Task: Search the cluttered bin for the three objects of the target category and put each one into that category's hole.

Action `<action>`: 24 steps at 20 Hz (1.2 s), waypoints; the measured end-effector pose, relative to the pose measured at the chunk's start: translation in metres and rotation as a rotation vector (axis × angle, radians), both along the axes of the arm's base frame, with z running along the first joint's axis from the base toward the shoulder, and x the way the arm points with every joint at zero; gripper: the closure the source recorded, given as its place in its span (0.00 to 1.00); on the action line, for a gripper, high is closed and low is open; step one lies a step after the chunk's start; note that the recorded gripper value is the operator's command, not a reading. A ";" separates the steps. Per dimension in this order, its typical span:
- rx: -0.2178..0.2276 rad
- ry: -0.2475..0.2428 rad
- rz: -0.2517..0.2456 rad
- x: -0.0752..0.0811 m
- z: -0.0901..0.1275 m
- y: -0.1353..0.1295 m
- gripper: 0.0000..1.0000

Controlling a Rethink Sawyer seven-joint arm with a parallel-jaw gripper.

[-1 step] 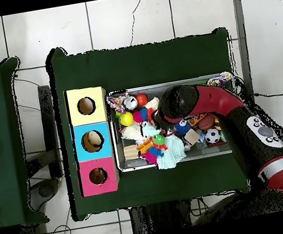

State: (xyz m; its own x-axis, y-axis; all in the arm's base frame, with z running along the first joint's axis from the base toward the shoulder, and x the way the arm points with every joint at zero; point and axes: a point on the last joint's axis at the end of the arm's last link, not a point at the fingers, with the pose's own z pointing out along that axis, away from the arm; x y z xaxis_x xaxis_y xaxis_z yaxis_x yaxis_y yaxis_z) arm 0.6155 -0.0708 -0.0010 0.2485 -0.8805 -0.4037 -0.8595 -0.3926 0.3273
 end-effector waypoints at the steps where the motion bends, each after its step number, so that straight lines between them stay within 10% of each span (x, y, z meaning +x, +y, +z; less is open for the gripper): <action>1: 0.000 0.004 0.000 0.002 -0.002 -0.001 1.00; 12: 0.004 0.071 -0.016 0.056 -0.048 -0.011 1.00; 24: 0.011 0.072 -0.035 0.068 -0.058 -0.025 1.00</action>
